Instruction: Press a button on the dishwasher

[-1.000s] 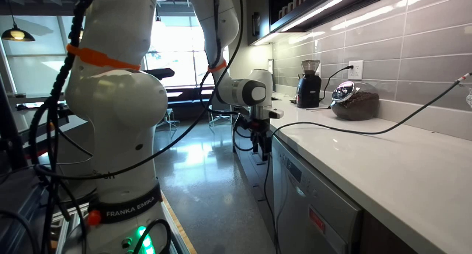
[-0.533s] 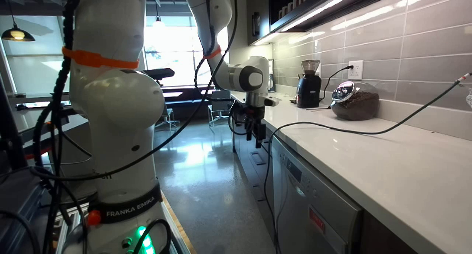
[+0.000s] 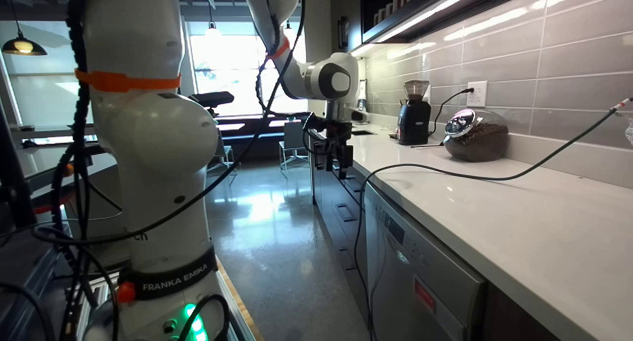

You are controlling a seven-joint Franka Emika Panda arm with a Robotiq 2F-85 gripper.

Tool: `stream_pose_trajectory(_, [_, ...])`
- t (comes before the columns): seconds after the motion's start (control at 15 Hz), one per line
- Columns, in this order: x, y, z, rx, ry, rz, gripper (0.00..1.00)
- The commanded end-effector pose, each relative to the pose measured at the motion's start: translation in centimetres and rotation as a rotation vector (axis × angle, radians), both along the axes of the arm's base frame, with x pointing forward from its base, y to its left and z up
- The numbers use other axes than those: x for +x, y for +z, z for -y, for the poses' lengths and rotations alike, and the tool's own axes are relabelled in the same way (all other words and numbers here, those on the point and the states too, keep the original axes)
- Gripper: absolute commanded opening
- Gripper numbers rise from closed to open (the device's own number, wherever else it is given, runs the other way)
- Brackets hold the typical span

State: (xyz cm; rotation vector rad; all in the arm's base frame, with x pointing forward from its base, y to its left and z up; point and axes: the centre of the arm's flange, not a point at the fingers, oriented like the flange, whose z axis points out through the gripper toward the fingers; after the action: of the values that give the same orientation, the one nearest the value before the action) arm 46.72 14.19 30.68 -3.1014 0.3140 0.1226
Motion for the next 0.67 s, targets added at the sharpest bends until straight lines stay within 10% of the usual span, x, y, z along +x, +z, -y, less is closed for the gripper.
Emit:
stream_pose_trajectory(0.0, [-0.5,3.1,0.0,-0.016,0.010,-0.016,1.00])
stream_pose_trajectory(0.6, [-0.1,9.3,0.6,-0.044,0.009,0.039,1.00])
